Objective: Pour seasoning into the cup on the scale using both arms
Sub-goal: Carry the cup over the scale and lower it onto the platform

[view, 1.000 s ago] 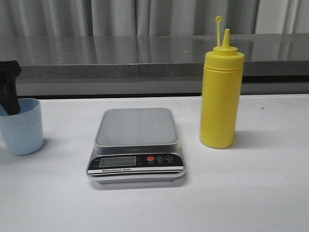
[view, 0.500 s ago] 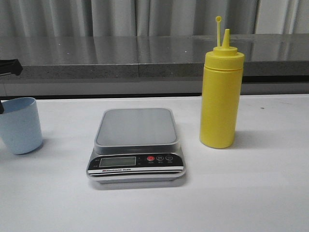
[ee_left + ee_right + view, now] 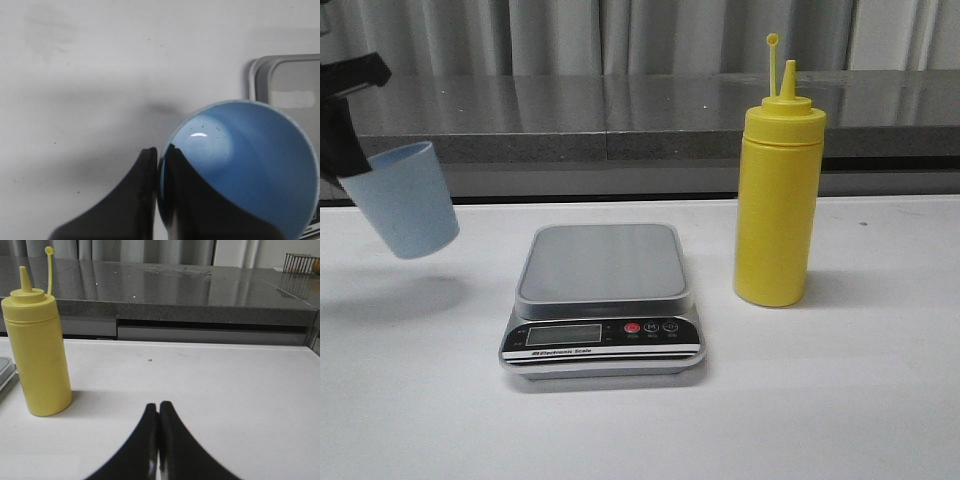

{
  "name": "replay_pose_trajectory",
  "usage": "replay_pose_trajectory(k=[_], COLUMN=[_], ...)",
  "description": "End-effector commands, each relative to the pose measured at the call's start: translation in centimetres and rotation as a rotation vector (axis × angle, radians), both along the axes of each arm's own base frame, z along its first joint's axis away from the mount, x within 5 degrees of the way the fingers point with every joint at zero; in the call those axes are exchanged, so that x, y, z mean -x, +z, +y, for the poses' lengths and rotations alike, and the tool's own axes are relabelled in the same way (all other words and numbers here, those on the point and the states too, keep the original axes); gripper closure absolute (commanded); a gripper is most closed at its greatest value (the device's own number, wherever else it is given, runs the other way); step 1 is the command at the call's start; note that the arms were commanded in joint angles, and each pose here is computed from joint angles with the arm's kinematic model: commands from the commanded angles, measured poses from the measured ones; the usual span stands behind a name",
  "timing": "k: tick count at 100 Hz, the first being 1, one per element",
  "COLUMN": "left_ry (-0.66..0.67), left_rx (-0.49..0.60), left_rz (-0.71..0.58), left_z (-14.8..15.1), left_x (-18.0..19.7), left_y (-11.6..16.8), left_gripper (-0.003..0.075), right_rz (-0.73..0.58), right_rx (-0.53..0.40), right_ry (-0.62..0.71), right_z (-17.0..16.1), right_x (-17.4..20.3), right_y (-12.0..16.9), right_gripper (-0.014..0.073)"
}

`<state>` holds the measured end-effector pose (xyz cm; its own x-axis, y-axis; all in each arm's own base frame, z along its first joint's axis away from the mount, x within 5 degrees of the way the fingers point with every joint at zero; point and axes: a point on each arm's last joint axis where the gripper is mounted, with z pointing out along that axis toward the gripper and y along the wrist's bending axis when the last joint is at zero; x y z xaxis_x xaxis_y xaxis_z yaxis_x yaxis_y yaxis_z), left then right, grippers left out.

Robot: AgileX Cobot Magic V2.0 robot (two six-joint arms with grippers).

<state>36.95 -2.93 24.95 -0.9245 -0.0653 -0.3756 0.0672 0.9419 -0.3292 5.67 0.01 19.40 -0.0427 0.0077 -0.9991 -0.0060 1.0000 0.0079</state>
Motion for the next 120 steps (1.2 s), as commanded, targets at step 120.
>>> replay_pose_trajectory(k=[120], left_ry=[-0.475], left_rx=[-0.238], left_rz=[-0.177], left_z=[-18.1], left_x=[-1.4], left_y=[4.4], left_gripper=[0.074], right_rz=[-0.115], right_rx=[0.009], right_ry=[0.001], right_z=[0.0], right_x=[0.3], right_y=[1.5], right_gripper=[0.0662])
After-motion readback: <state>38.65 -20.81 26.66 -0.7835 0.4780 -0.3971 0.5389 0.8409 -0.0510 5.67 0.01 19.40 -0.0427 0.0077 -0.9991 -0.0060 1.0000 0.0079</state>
